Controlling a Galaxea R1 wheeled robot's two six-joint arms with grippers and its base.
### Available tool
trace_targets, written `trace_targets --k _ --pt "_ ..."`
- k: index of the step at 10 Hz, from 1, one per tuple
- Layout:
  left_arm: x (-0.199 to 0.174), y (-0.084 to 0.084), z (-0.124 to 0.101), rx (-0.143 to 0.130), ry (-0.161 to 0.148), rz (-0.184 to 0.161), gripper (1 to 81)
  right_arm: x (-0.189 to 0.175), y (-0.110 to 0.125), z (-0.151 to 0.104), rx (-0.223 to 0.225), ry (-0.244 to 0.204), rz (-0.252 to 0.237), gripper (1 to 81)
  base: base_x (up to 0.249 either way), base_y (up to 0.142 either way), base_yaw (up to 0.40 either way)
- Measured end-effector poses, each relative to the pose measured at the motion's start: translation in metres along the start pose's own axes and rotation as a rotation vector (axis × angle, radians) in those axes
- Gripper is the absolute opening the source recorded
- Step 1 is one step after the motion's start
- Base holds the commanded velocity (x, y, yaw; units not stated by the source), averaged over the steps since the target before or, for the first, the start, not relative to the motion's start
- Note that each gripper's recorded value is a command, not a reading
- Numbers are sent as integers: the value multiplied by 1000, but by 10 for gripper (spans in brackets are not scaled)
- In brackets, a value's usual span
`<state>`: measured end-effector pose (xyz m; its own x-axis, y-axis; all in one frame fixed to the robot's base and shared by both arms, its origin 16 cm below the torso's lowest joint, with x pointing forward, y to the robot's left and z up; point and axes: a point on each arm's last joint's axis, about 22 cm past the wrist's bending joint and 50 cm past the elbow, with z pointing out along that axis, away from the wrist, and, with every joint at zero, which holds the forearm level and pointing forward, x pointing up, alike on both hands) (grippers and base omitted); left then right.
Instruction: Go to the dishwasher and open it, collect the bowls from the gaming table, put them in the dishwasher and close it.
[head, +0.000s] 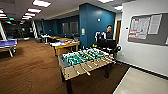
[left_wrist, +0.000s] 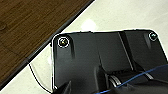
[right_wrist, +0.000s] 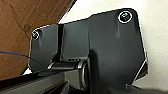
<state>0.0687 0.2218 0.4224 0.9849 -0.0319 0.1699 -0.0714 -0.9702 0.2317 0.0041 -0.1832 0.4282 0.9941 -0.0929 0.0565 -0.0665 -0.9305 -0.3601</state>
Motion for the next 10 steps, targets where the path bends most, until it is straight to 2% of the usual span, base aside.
trace_targets --k 10 --pt "1 0 0 0 1 0 811 0 2 -1 -3 -1 0 811 0 0 349"
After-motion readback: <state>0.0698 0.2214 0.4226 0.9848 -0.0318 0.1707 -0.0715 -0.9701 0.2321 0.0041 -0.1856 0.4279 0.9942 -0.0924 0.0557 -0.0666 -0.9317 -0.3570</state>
